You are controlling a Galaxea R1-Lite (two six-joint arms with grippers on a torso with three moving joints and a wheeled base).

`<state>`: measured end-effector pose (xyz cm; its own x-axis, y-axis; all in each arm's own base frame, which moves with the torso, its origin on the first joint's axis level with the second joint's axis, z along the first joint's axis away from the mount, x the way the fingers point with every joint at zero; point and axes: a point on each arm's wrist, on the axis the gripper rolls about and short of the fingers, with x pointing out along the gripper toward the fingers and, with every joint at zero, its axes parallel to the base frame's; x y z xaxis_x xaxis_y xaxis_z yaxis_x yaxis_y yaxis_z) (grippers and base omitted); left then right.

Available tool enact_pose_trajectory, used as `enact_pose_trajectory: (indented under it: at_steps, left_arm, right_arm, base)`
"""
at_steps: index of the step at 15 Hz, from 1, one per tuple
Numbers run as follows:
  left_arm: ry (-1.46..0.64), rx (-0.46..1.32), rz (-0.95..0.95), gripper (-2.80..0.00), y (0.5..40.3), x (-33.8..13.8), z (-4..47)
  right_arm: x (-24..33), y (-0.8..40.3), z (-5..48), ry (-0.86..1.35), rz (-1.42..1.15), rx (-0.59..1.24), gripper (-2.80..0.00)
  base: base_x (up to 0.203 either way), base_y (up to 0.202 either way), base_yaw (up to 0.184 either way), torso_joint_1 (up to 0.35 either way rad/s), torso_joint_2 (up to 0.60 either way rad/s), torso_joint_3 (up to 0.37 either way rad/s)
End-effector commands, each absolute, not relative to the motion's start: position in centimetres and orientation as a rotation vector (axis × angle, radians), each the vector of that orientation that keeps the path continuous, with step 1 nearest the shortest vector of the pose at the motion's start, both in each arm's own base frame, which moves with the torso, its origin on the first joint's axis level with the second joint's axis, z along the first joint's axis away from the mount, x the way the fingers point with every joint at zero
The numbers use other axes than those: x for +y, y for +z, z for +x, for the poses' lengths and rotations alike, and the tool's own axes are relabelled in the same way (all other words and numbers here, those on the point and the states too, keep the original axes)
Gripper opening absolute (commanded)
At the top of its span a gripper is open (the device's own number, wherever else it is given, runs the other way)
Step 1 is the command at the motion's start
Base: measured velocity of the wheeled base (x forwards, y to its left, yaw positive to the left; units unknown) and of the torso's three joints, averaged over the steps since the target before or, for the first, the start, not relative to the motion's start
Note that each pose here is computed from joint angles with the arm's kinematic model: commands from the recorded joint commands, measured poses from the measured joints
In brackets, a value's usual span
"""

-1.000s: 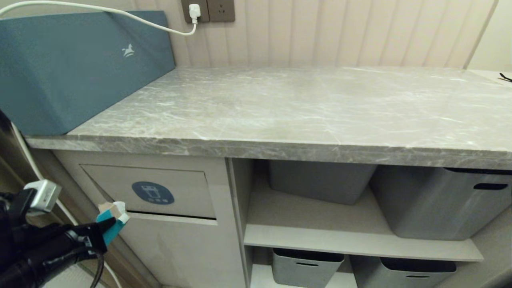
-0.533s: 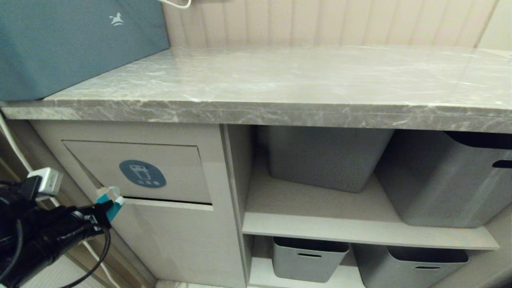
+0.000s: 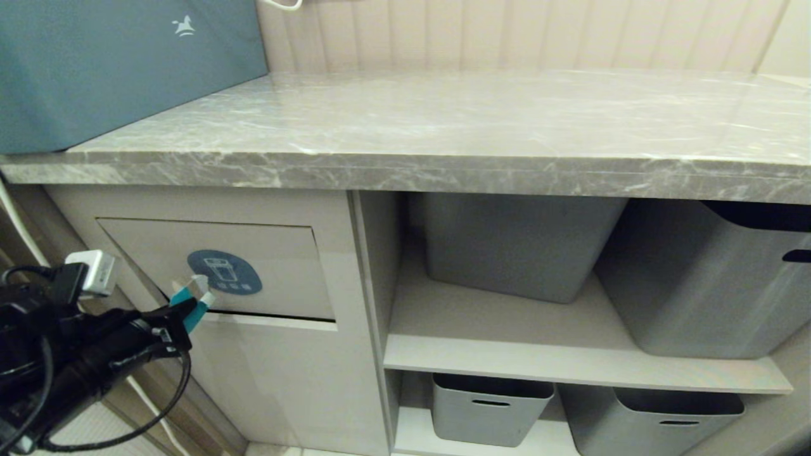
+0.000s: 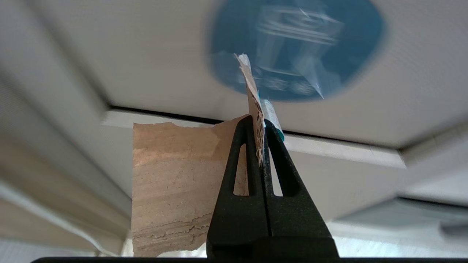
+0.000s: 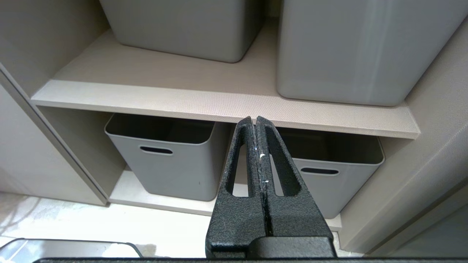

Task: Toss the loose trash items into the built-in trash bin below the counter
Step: Put the garbage in the trash can

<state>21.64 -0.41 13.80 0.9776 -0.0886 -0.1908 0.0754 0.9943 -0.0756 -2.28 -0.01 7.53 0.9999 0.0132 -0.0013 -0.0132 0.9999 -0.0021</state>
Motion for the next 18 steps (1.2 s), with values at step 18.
enact_pose_trajectory:
  at_steps: [18]
  left_arm:
    - [-0.13, 0.1, -0.051, -2.8, 10.0, -0.9, 31.5]
  right_arm:
    - [0.0, 7.5, -2.3, 0.014, -0.003, 0.0, -2.8]
  base:
    - [0.0, 0.0, 0.0, 0.0, 0.0, 0.0]
